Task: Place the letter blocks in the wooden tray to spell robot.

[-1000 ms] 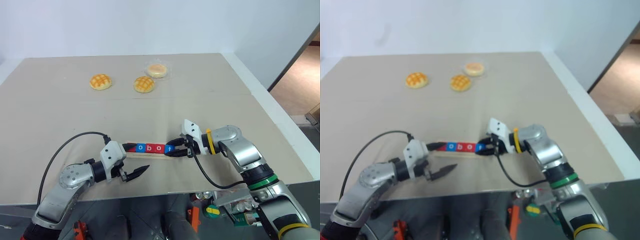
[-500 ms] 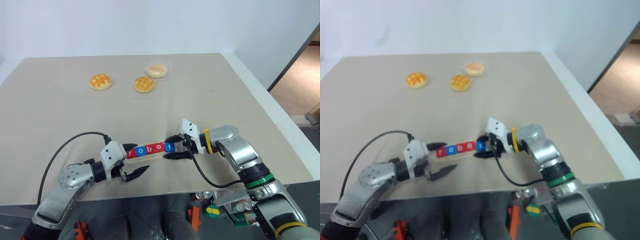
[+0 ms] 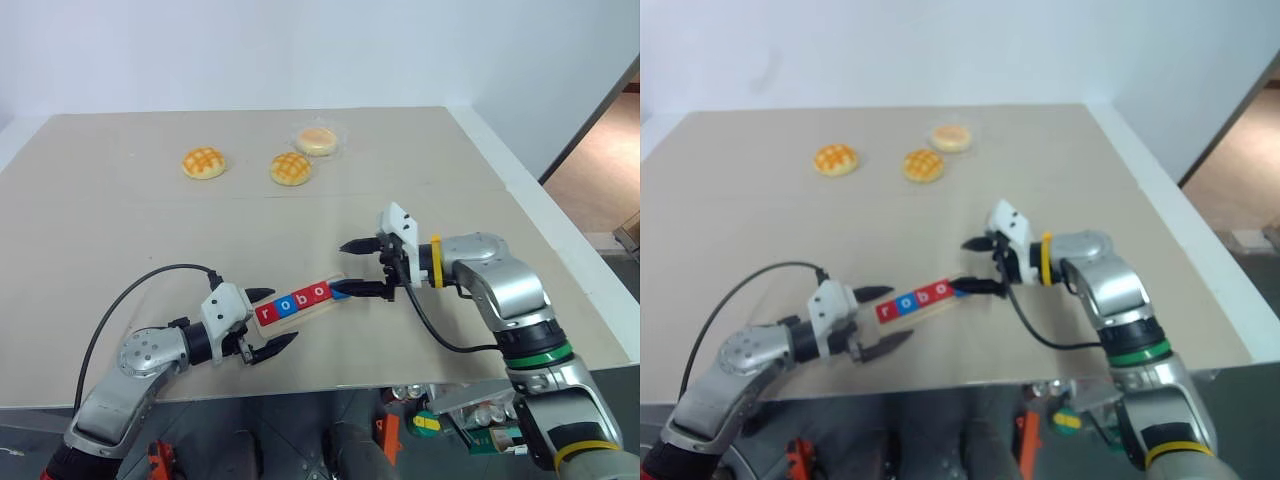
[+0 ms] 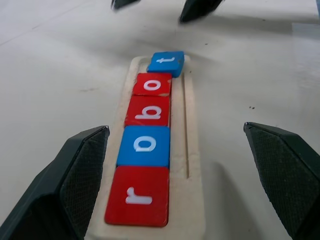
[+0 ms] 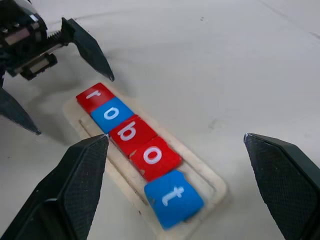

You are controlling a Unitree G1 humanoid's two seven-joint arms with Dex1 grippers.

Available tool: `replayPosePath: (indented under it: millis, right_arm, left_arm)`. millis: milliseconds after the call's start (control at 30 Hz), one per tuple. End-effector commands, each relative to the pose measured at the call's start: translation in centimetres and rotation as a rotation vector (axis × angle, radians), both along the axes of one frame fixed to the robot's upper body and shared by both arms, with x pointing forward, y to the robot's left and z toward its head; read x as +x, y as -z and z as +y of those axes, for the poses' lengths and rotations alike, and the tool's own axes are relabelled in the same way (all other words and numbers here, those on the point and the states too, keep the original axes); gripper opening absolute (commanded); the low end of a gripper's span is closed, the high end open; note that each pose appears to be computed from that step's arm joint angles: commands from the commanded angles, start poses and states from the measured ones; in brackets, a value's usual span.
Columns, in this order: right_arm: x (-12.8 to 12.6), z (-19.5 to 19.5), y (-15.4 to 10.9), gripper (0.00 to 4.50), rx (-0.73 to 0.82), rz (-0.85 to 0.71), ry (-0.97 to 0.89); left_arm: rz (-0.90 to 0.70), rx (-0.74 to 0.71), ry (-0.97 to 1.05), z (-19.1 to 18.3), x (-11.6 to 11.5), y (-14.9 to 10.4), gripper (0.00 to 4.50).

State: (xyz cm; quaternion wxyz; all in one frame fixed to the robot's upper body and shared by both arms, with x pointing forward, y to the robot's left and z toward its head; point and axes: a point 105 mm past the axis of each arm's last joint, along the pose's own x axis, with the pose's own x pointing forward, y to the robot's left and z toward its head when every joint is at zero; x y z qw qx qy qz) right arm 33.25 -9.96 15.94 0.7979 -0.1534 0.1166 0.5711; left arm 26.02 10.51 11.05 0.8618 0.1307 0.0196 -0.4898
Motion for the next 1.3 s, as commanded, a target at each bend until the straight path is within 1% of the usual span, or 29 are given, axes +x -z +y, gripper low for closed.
replayPosePath:
  millis: [33,200,233,400,433,600,933,1300]
  right_arm:
    - [0.4,-1.4,-0.5,3.94,0.011,-0.032,0.072]
    - [0.4,-2.4,1.1,2.25,0.008,0.010,0.140]
    - [0.3,-2.4,1.4,1.98,0.003,0.013,0.148]
    - [0.2,-2.0,2.2,0.18,-0.003,0.024,0.159]
    - [0.1,-1.9,2.3,0.04,-0.004,0.026,0.159]
    - [-0.1,-1.8,2.6,0.04,-0.017,0.030,0.144]
    - [-1.6,-0.8,2.4,0.04,-0.011,0.058,0.057]
    - [-1.4,-0.6,3.1,0.04,-0.039,0.049,0.045]
  left_arm:
    - [-0.051,-0.007,0.021,-0.1,0.0,-1.0,4.50]
    - [-0.047,-0.032,0.034,-0.1,0.1,-1.4,4.50]
    - [-0.043,-0.037,0.038,-0.1,0.1,-1.5,4.50]
    - [-0.040,-0.035,0.048,-0.1,0.1,-1.5,4.50]
    - [-0.040,-0.034,0.049,-0.1,0.1,-1.5,4.50]
    - [-0.041,-0.028,0.050,0.0,-0.1,-1.5,4.50]
    - [-0.039,-0.020,0.049,-0.1,-0.1,-1.3,4.50]
    - [-0.040,-0.018,0.046,-0.1,-0.2,-1.2,4.50]
